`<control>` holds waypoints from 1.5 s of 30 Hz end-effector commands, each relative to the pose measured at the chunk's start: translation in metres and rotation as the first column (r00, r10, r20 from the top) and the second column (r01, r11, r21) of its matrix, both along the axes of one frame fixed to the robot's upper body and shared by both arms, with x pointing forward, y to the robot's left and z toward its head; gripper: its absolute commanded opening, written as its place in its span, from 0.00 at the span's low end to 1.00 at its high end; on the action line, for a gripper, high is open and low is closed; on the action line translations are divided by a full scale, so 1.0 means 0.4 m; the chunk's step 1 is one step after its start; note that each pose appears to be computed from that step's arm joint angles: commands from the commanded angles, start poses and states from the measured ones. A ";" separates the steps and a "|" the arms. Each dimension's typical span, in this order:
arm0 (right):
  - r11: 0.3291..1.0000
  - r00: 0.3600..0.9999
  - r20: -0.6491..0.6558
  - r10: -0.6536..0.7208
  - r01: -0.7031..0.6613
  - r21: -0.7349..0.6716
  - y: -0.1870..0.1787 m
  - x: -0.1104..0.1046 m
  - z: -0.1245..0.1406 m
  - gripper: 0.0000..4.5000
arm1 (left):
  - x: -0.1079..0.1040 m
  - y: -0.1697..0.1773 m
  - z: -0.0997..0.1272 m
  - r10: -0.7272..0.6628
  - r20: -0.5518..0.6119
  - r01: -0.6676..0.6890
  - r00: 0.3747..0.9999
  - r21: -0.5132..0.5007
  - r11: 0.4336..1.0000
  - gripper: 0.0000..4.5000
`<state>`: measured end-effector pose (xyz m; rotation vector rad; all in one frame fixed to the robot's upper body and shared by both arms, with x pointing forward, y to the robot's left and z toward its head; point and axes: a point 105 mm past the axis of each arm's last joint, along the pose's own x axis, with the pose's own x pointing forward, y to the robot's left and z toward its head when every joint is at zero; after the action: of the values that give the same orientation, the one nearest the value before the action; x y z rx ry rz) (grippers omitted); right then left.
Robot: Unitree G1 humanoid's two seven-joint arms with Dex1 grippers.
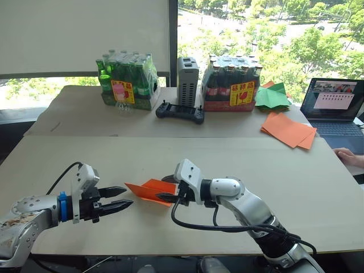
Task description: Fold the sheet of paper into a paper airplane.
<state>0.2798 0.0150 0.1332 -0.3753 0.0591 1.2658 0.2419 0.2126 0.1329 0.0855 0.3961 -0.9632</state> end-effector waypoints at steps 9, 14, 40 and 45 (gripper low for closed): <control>0.999 1.000 0.025 0.002 -0.001 -0.046 0.008 0.005 -0.034 0.59 | -0.002 -0.016 0.017 -0.027 0.027 0.028 0.999 -0.006 1.000 0.63; 0.999 1.000 0.006 0.003 -0.003 -0.053 0.011 0.010 -0.049 0.59 | -0.006 -0.019 0.014 -0.029 0.024 0.029 0.999 -0.006 1.000 0.63; 0.925 0.934 -0.019 -0.356 0.355 0.133 -0.144 0.114 0.066 0.00 | 0.017 -0.129 0.086 -0.125 0.141 0.135 0.982 -0.061 0.989 0.63; 0.606 0.611 0.009 -0.791 0.782 0.143 -0.410 0.218 0.112 0.00 | 0.070 -0.204 0.137 -0.100 0.296 0.135 0.950 -0.101 0.986 0.63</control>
<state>0.3611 -0.1229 0.1631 -0.2397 0.0976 0.4961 0.2689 0.1393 0.1787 0.0957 0.1237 -1.0760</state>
